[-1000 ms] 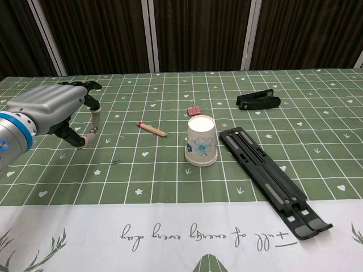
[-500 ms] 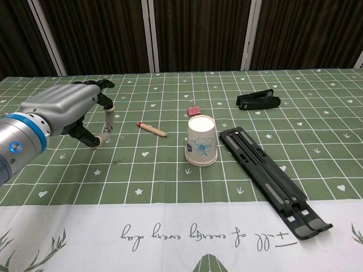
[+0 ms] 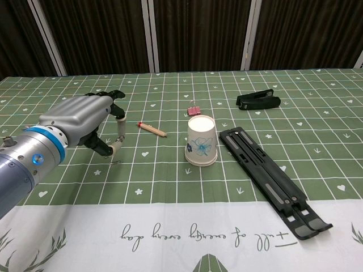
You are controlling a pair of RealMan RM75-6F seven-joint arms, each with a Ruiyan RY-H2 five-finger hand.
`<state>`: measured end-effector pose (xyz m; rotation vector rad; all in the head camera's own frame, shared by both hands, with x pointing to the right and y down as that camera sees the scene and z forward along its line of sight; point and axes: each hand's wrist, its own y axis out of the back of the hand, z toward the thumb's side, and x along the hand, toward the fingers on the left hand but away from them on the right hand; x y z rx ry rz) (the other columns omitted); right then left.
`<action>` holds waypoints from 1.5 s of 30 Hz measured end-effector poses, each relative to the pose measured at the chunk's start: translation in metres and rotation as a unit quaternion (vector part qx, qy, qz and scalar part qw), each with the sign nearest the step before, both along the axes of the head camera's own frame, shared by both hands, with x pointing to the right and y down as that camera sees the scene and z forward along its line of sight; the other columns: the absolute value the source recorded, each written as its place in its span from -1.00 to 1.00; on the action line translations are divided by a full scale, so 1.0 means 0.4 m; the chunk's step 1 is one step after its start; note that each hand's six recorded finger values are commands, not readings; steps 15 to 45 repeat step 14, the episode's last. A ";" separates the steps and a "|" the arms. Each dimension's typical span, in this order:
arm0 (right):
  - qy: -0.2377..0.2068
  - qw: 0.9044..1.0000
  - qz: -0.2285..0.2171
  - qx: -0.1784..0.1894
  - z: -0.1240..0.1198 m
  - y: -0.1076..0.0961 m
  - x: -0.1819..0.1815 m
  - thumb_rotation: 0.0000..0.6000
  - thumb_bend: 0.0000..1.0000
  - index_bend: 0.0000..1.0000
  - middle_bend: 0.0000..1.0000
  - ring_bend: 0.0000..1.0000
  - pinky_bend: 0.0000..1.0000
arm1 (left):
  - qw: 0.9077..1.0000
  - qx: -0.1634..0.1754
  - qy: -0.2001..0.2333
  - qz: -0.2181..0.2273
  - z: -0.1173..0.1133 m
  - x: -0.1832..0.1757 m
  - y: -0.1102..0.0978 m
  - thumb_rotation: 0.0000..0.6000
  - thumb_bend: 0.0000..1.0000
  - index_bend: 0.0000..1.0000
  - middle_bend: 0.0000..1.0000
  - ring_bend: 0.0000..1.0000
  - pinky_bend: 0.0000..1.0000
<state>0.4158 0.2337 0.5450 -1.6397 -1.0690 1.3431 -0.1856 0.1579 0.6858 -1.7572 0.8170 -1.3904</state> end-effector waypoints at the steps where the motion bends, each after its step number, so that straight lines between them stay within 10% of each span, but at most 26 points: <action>1: 0.000 1.000 0.000 0.000 0.000 0.000 0.000 1.00 -0.96 -0.79 -1.00 -1.00 -0.94 | 1.000 0.001 0.003 0.000 0.001 0.004 0.001 1.00 -0.24 0.15 -1.00 -1.00 -1.00; 45: 0.000 1.000 0.000 -0.001 0.001 0.000 0.001 1.00 -0.96 -0.79 -1.00 -1.00 -0.94 | 1.000 0.002 0.022 -0.010 0.022 0.026 0.011 1.00 -0.24 0.16 -1.00 -1.00 -1.00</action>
